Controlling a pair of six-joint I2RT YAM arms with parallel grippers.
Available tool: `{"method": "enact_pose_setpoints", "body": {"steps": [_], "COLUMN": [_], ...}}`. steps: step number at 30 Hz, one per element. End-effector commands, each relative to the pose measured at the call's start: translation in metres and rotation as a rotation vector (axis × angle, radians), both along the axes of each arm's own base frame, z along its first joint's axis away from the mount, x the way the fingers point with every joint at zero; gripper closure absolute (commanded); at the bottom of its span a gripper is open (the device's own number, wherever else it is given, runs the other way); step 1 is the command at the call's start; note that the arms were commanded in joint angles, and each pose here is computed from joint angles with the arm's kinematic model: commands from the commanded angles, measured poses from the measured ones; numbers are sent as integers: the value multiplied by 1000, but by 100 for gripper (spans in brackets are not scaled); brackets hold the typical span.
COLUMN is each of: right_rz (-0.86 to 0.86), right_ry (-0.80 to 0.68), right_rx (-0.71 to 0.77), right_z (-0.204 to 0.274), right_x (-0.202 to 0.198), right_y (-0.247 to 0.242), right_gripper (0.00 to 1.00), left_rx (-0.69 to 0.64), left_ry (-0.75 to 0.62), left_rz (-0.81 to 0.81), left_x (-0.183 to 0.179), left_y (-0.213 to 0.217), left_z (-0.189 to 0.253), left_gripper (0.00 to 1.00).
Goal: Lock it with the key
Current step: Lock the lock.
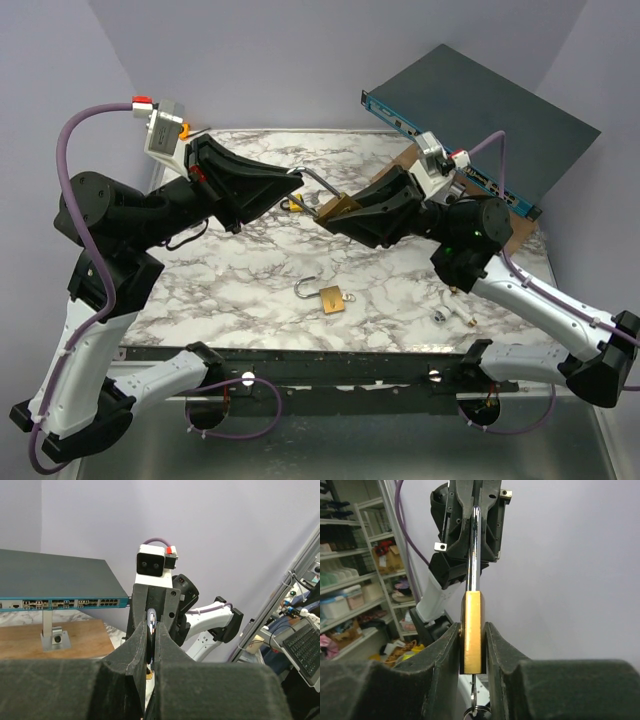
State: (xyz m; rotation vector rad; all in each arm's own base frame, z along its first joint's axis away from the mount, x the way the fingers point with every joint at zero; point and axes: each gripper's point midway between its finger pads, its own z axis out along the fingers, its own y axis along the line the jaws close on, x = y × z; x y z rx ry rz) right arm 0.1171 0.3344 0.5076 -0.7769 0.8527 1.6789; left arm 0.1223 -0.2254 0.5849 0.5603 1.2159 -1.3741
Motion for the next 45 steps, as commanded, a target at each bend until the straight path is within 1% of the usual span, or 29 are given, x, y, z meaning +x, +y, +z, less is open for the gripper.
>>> {"method": "enact_pose_setpoints", "body": {"steps": [1,4,5,7,8,9,10,11,12,15,19,21,24,28,32,36,39,45], "right_rz": [17,-19,-36,-68,-80,-88,-100,-111,-118,-122,-106,-98,-100,-87,-84,-93,-92,-87], "right_ry": [-11,-14,-9,-7,-13,-11,-20,-18,-24,-31,-32,-19,-14,-14,-19,-24,-30,-31], "right_rx": [27,10,-6,-34,-51,-76,-95,-122,-146,-222,-328,-396,-454,-481,-514,-536,-554,-584], "right_z": [6,5,3,0,-3,-7,-10,-13,-17,-28,-44,-55,-65,-68,-72,-75,-77,-83], "right_x": [-7,-5,-4,-2,-3,-4,-5,-6,-7,-14,-24,-27,-30,-36,-37,-35,-34,-34], "right_y": [-5,-7,-8,-11,-13,-14,-17,-19,-21,-28,-36,-39,-44,-49,-50,-51,-51,-50], "right_gripper": [79,96,99,99,99,99,99,99,99,99,99,99,99,99,99,99,99,99], "left_rx": [-63,-45,-28,20,49,77,103,134,165,259,342,363,393,430,443,461,460,461], "left_ry": [-79,-84,-83,-85,-88,-79,-87,-83,-87,-69,-47,-39,-15,20,30,46,42,45], "left_rz": [-2,-13,-20,-37,-46,-52,-60,-72,-84,-100,-155,-177,-214,-241,-265,-282,-287,-314], "left_x": [-11,-12,-12,-14,-15,-15,-17,-19,-21,-22,-26,-27,-29,-27,-28,-28,-30,-34], "left_y": [7,5,4,2,0,-1,-1,-2,-2,-2,-5,-6,-8,-11,-13,-14,-13,-14], "left_z": [21,17,13,1,-6,-15,-23,-33,-42,-70,-100,-111,-123,-140,-148,-155,-157,-159], "left_gripper": [100,100,100,100,94,83,77,69,63,59,59,59,61,65,66,70,70,78]}}
